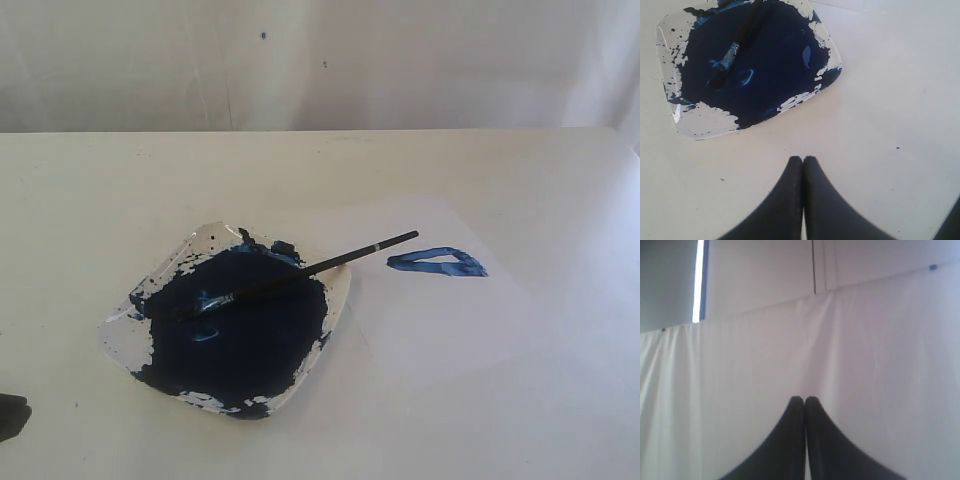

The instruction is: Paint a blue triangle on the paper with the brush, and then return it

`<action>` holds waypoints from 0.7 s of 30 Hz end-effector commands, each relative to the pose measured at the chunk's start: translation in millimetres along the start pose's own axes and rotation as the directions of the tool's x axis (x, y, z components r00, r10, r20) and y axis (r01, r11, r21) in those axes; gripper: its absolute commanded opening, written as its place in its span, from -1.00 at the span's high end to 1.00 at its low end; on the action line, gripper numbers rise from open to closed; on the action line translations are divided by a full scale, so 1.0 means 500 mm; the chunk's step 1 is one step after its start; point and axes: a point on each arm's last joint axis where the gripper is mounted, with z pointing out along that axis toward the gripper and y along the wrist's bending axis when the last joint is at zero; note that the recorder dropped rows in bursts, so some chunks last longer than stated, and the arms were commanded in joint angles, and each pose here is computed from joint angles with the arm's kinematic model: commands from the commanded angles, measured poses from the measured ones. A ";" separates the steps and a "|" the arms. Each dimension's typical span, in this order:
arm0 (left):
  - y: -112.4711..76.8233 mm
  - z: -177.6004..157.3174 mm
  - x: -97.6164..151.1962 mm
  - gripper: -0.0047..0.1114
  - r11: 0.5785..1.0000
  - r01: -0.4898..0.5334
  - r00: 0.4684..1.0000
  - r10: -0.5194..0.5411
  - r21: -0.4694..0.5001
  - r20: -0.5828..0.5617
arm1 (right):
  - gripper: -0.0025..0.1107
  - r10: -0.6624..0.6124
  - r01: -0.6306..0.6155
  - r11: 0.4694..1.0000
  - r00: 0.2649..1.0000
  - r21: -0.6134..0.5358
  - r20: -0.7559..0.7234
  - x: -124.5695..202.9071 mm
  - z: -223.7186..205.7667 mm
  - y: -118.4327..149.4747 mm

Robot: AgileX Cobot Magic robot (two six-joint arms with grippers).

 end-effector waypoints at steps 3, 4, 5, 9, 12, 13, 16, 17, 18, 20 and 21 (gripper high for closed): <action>-0.002 0.000 0.004 0.92 1.000 0.021 1.000 -0.021 0.006 0.002 | 0.96 0.036 -0.022 0.990 0.994 0.142 -0.099 0.095 -0.001 -0.029; -0.002 0.000 0.004 0.92 1.000 0.021 1.000 -0.021 0.006 0.002 | 0.96 0.066 -0.050 0.987 0.993 0.152 -0.099 0.102 -0.003 -0.032; -0.002 0.000 0.004 0.92 1.000 0.021 1.000 -0.021 0.006 0.002 | 0.96 0.074 -0.057 0.987 0.991 0.149 -0.112 0.109 -0.003 -0.032; -0.002 0.000 0.004 0.92 1.000 0.021 1.000 -0.021 0.006 0.002 | 0.96 0.225 -0.218 0.971 0.972 0.095 -0.066 0.104 -0.001 -0.022; -0.002 0.000 0.004 0.92 1.000 0.021 1.000 -0.021 0.006 0.002 | 0.96 0.460 -0.463 0.883 0.886 0.072 0.058 0.086 -0.001 -0.024; -0.002 0.000 0.004 0.92 1.000 0.021 1.000 -0.021 0.006 0.002 | 0.96 0.546 -0.551 0.833 0.833 0.047 0.096 0.081 -0.001 -0.025; -0.002 0.000 0.004 0.92 1.000 0.021 1.000 -0.021 0.006 0.002 | 0.96 0.747 -0.761 0.648 0.625 -0.038 0.227 0.070 -0.005 -0.039; -0.002 0.000 0.004 0.92 1.000 0.021 1.000 -0.021 0.006 0.002 | 0.96 0.773 -0.791 0.609 0.576 -0.056 0.268 0.070 -0.008 -0.047; -0.002 0.000 0.004 0.92 1.000 0.021 1.000 -0.021 0.006 0.002 | 0.96 0.775 -0.802 0.595 0.553 -0.059 0.305 0.073 -0.010 -0.055; -0.002 0.000 0.004 0.92 1.000 0.021 1.000 -0.021 0.006 0.002 | 0.96 0.734 -0.781 0.624 0.575 -0.023 0.363 0.083 -0.015 -0.069; -0.002 0.000 0.004 0.92 1.000 0.021 1.000 -0.021 0.006 0.002 | 0.96 0.673 -0.735 0.678 0.635 0.028 0.380 0.090 -0.017 -0.076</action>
